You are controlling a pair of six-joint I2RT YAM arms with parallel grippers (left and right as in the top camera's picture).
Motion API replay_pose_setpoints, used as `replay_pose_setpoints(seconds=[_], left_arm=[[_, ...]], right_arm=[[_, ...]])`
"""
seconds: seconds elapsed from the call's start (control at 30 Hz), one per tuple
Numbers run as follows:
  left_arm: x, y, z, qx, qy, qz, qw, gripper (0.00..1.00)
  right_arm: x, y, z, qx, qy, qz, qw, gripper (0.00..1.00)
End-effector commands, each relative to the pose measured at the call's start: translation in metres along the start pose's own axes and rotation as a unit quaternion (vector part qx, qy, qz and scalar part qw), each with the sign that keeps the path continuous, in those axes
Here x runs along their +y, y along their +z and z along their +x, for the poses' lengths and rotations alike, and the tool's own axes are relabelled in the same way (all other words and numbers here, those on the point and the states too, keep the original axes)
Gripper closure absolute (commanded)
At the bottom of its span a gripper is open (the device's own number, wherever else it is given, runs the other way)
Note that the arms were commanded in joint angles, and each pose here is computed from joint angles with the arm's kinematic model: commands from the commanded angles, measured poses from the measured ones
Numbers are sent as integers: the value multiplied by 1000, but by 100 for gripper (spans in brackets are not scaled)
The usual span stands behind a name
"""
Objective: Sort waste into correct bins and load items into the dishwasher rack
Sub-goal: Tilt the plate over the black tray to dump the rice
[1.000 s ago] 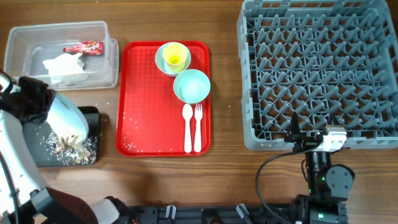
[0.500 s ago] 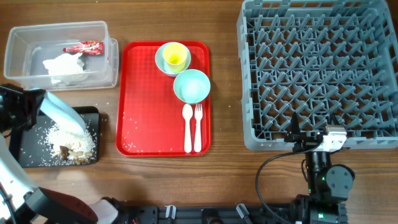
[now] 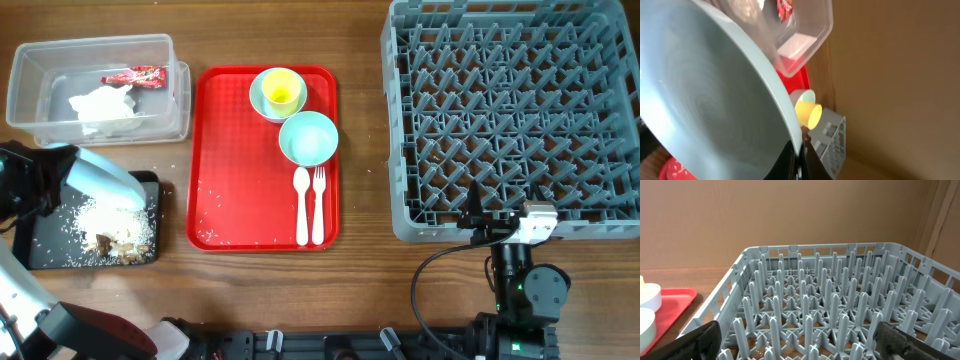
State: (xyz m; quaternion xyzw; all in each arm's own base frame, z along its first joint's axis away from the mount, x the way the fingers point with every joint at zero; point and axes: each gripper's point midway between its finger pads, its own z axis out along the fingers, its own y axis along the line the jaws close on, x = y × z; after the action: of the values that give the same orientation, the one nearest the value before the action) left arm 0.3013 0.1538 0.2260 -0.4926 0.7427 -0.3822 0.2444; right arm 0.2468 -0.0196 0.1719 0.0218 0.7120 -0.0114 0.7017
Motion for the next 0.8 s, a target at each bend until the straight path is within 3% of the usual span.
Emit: replay_pose_setpoints(seconds=[0.0,0.03,0.27,0.3,0.37,0.4,0.43,0.5,0.53,0.6,0.67,0.7,0.77], left_arm=[[6,-8,-19,-46,-1,-31,998,96],[6,-8,-12,-34,-18,-27,999,96],[5,-9,-25,-57,43,-31,997,96],[0,-9,-14,-32,23,-6,999,96],[-7,-10,-15,-31,63,12,997,96],[0,-10,-21,-45,53,-10,998,96],[1,-10,-7,-17,5,-1,1000,96],[-8,-11,-6,-14,55,21,998,96],[1,-11,-17,-38,48,-10,998,96],[2,-13,-2,-11,-6,1,1000,96],[2,-13,-8,-23,39,-5,999,96],[3,-12,2,-4,3,-3,1000,96],[-6,-14,9,8,33,19,999,96]], right_arm=[[-2,0,-2,-4,-7,6,1000,0],[-2,0,-2,-4,-7,6,1000,0],[-2,0,-2,-4,-7,6,1000,0],[-2,0,-2,-4,-7,6,1000,0],[-2,0,-2,-4,-7,6,1000,0],[-2,0,-2,-4,-7,6,1000,0],[-2,0,-2,-4,-7,6,1000,0],[-2,0,-2,-4,-7,6,1000,0],[-2,0,-2,-4,-7,6,1000,0],[-2,0,-2,-4,-7,6,1000,0],[-2,0,-2,-4,-7,6,1000,0],[-2,0,-2,-4,-7,6,1000,0],[-2,0,-2,-4,-7,6,1000,0]])
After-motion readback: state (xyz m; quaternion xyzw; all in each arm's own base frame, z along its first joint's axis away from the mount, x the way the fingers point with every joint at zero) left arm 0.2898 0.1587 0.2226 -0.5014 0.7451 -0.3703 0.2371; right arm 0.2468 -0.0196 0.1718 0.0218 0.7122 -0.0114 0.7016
